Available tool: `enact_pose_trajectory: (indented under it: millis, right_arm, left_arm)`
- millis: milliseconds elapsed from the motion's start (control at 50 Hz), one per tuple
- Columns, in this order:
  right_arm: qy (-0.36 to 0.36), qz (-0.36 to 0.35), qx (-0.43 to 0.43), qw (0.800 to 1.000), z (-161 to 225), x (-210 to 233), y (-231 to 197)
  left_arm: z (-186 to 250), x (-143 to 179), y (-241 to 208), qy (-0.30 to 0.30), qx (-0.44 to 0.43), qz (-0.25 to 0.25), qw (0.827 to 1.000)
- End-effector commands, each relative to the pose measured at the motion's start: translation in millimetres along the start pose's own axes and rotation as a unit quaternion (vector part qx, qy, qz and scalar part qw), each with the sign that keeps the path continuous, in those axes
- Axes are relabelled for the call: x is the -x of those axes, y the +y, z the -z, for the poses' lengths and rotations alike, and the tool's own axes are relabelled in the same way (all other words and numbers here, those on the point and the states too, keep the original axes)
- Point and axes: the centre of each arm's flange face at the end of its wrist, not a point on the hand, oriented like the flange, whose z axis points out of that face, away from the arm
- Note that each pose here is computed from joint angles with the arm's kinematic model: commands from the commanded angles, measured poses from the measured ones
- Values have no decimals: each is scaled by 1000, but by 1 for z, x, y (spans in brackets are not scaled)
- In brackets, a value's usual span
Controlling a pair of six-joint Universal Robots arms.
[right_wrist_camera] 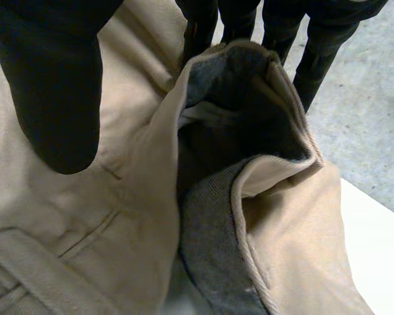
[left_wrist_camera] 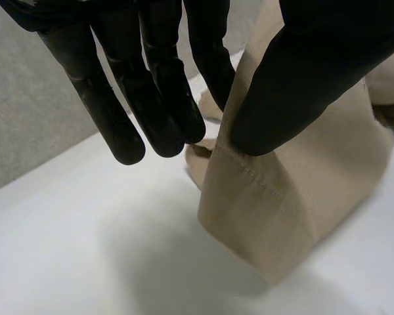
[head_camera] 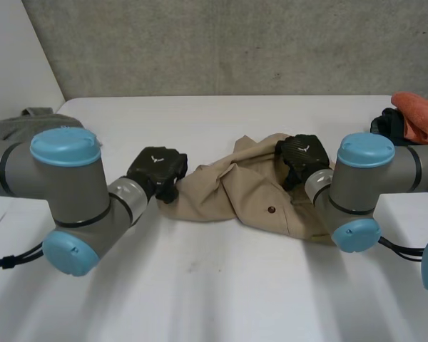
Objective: Fold the laundry.
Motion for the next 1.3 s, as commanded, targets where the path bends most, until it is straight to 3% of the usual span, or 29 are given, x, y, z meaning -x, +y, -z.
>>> enact_pose_trajectory:
  millis: [20, 240, 320, 500, 660, 760, 900, 1000, 1100, 1200, 1220, 1300]
  right_arm:
    - [-24, 0, 15, 1000, 6, 5, -3]
    - [-22, 30, 51, 998, -3, 7, 16]
    - [6, 80, 19, 997, 0, -6, -21]
    - [88, 115, -152, 978, 67, -55, -183]
    - [89, 121, -170, 974, 137, -67, -238]
    - [69, 126, -118, 983, 149, -75, -229]
    - [20, 117, -35, 992, 145, -81, -199]
    - [-12, 107, 18, 994, 112, -74, -161]
    - [7, 106, -9, 994, 74, -75, -148]
    - [120, 90, -155, 976, 43, -99, -186]
    - [154, 79, -222, 960, 39, -106, -205]
    - [208, 67, -358, 908, 44, -121, -247]
  left_arm:
    - [-11, 5, -10, -8, -19, -3, 1000]
    - [-11, 9, -25, -16, -40, -6, 999]
    - [-7, 18, -48, -37, -70, -11, 997]
    - [49, 41, -161, -81, -226, -27, 970]
    - [106, 40, -201, -95, -287, -35, 952]
    - [123, 34, -199, -93, -286, -36, 953]
    - [116, 28, -164, -81, -233, -34, 969]
    - [70, 26, -121, -68, -162, -30, 984]
    - [24, 32, -110, -70, -156, -55, 984]
    - [-3, 48, -157, -105, -262, -89, 955]
    - [-2, 56, -183, -125, -322, -96, 934]
    - [8, 65, -225, -160, -442, -100, 877]
